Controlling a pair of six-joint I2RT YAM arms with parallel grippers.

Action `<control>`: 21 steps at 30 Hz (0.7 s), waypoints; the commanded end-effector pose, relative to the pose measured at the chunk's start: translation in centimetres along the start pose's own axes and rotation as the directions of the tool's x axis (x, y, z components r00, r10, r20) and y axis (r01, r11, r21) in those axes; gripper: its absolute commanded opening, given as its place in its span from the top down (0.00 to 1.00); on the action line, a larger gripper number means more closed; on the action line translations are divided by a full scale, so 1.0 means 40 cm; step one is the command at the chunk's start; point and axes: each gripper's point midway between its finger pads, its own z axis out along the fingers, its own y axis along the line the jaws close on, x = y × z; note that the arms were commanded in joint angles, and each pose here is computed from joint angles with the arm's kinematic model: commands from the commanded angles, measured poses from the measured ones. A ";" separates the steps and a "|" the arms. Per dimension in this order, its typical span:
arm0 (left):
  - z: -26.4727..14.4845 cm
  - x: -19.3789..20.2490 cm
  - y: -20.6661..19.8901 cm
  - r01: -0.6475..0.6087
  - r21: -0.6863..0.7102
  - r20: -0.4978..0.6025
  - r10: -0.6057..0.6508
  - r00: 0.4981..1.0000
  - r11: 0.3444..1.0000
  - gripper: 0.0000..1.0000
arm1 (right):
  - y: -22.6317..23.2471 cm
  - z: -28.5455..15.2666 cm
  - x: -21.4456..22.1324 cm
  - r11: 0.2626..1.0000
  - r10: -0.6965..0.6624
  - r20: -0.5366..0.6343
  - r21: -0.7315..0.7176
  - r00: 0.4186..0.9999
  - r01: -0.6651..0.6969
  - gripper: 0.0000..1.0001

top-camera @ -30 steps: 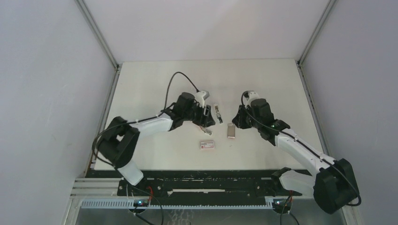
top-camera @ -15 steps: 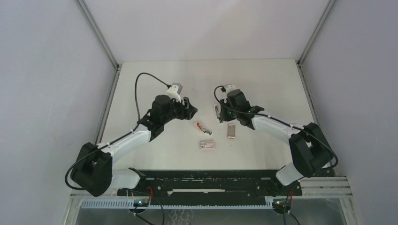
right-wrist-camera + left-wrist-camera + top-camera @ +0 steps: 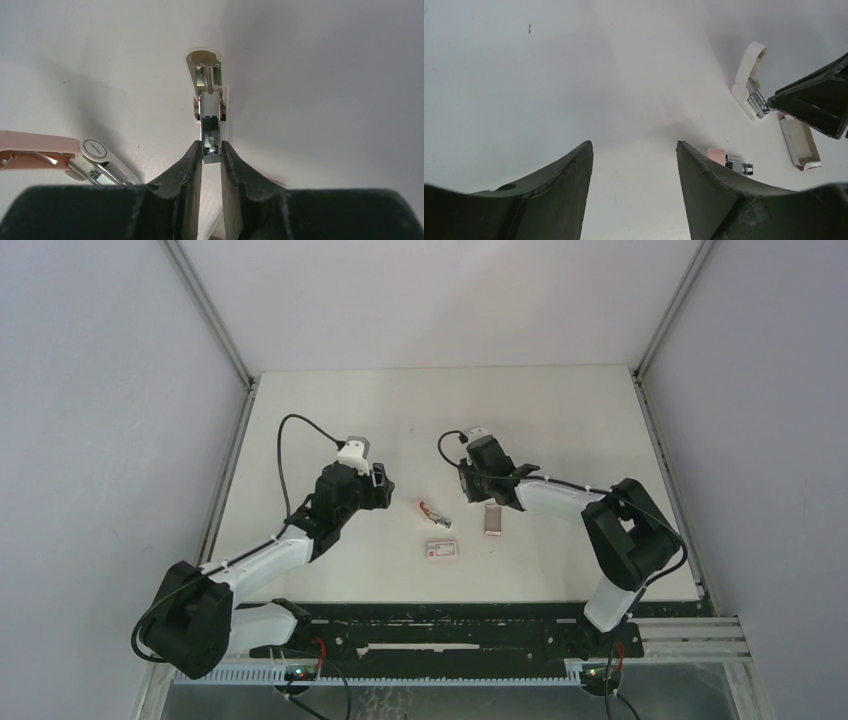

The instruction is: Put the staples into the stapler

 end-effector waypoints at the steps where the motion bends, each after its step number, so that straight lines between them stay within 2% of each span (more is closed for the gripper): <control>1: 0.000 -0.039 0.005 -0.022 -0.009 0.069 0.022 0.997 1.000 0.33 | 0.020 -0.004 -0.087 1.000 -0.020 0.099 0.002 0.995 0.020 0.82; 21: 0.012 -0.025 0.005 -0.034 -0.009 0.041 0.034 0.999 0.999 0.33 | 0.022 0.027 -0.077 0.999 -0.037 0.067 0.022 0.997 0.036 0.82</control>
